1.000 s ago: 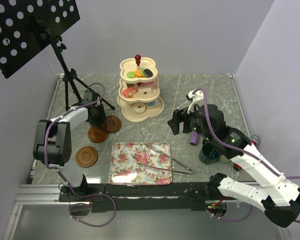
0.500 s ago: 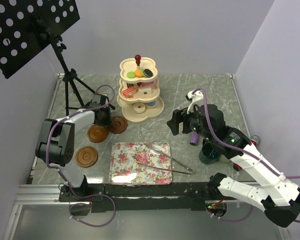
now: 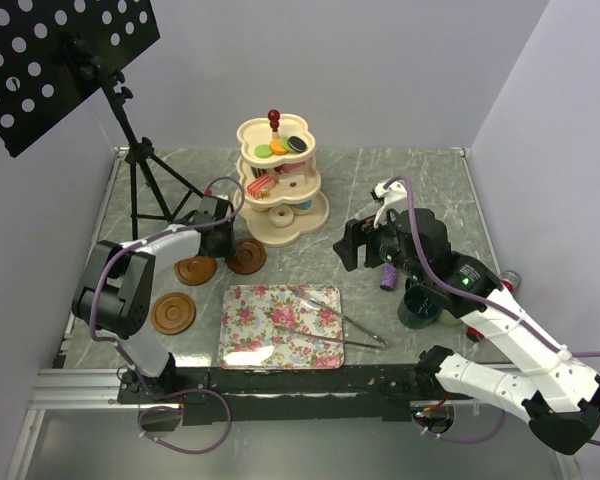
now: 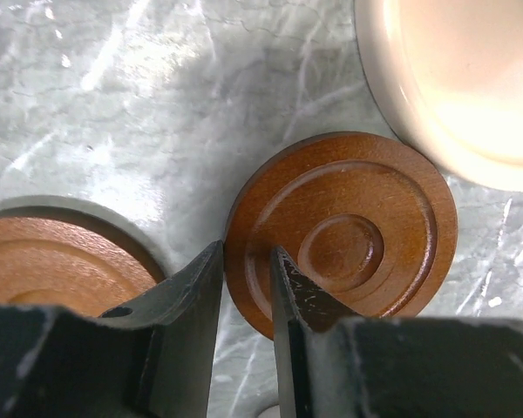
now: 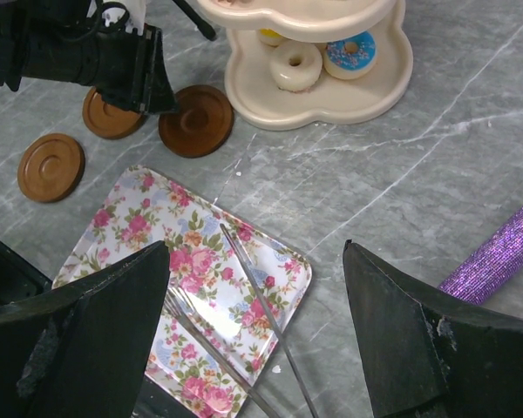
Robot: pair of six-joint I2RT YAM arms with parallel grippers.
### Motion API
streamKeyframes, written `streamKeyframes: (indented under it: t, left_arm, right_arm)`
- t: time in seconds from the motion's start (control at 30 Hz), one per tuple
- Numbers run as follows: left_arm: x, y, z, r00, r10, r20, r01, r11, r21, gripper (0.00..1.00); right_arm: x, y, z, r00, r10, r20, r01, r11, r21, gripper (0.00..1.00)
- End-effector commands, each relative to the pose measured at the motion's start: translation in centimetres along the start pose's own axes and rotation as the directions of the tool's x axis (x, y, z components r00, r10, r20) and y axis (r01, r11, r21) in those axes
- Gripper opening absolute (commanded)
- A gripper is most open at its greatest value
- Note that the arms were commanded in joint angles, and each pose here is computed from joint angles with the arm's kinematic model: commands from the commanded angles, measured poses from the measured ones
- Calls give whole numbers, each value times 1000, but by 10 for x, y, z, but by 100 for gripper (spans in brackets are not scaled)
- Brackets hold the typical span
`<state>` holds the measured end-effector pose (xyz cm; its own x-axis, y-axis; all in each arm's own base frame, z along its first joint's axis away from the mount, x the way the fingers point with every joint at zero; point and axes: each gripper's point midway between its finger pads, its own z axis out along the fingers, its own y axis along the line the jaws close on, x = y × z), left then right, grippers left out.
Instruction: Serve the afternoon tea
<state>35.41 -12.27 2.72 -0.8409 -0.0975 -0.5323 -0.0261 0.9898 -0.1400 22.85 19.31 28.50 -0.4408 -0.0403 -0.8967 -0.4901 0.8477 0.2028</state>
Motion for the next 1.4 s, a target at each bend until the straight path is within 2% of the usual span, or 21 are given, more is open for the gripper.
streamKeyframes:
  t: [0.0,0.33,0.6,0.7,0.8,0.83,0.9,1.0,1.13,1.17,1.37]
  left_arm:
    - [21,-13,-1,999,2,-52,0,1000,31,32]
    - [53,-38,-4,995,-4,-95,11,997,73,32]
    - [53,-77,-4,995,-46,-93,59,988,143,33]
    - [41,-86,-9,996,-66,-56,74,987,144,34]
    - [17,-88,-27,994,-111,20,107,984,140,42]
    - [9,-88,-35,991,-123,47,115,983,142,48]
    - [-7,-84,-51,983,-146,107,132,983,130,67]
    - [-19,-72,-73,971,-174,166,158,982,103,86]
    - [-13,-36,-88,955,-240,177,236,971,46,95]
    - [-8,-27,-89,951,-258,170,255,966,37,100]
    - [15,21,-85,924,-361,129,366,931,-15,100]
  right_arm:
    - [-15,5,-2,998,18,58,-17,1000,-23,87]
    - [-5,5,4,999,14,30,-13,1000,-27,87]
    - [7,3,11,1000,16,7,-16,1000,-25,87]
    - [17,2,16,1000,18,-9,-18,1000,-26,87]
    - [26,1,23,999,7,-32,-8,1000,-22,86]
    - [29,0,25,999,1,-44,-2,1000,-19,86]
    - [37,-1,34,997,-19,-70,18,1000,-14,86]
    - [48,-2,50,992,-57,-114,58,998,3,86]
    - [59,4,75,978,-104,-181,111,993,34,85]
    - [63,6,81,974,-111,-196,120,992,37,85]
    - [83,29,115,964,-137,-228,146,989,23,86]
